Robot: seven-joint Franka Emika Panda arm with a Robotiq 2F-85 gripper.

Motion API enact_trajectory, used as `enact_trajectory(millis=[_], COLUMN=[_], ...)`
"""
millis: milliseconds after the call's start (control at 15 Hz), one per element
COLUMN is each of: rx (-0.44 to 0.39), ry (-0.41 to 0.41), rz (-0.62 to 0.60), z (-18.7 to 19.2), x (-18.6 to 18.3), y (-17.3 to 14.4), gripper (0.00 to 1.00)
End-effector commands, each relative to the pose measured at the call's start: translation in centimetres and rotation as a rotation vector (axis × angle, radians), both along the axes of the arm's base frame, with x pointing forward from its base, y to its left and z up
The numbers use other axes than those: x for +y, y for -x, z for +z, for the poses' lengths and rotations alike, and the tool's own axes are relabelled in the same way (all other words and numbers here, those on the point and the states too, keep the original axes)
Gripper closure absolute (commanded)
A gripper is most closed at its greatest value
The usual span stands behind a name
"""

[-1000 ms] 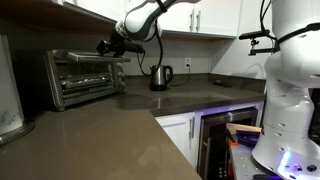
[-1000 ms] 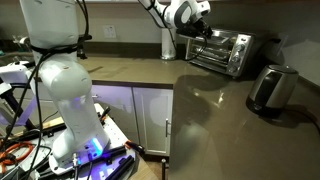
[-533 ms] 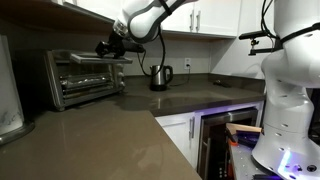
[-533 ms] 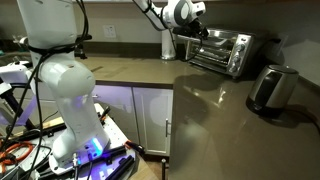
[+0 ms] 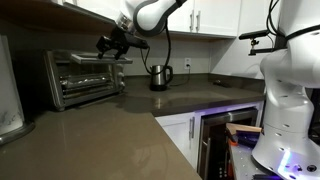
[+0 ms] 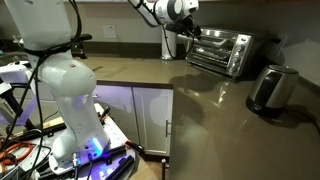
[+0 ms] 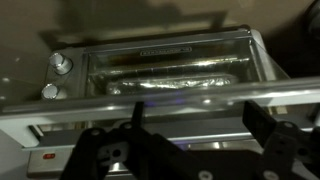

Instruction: Open the door of the oven

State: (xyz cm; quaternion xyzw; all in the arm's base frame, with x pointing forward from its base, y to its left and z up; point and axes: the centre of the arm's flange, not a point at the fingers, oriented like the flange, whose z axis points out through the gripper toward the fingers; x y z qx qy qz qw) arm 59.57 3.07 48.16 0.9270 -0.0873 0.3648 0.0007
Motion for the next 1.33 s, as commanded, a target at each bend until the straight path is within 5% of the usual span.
enact_trajectory(millis=[0,400,867,1267], rx=[0.026,0.033,-0.123,-0.296], ry=[-0.034,-0.033,0.12,0.107], rz=[-0.019,-0.031,-0.075,-0.062], z=[-0.3,-0.9,1.7,3.7], x=[1.1,0.8,-1.9,-3.7], y=[2.5,3.4,2.0,-1.3], gripper=[0.0,0.0,0.0,0.0])
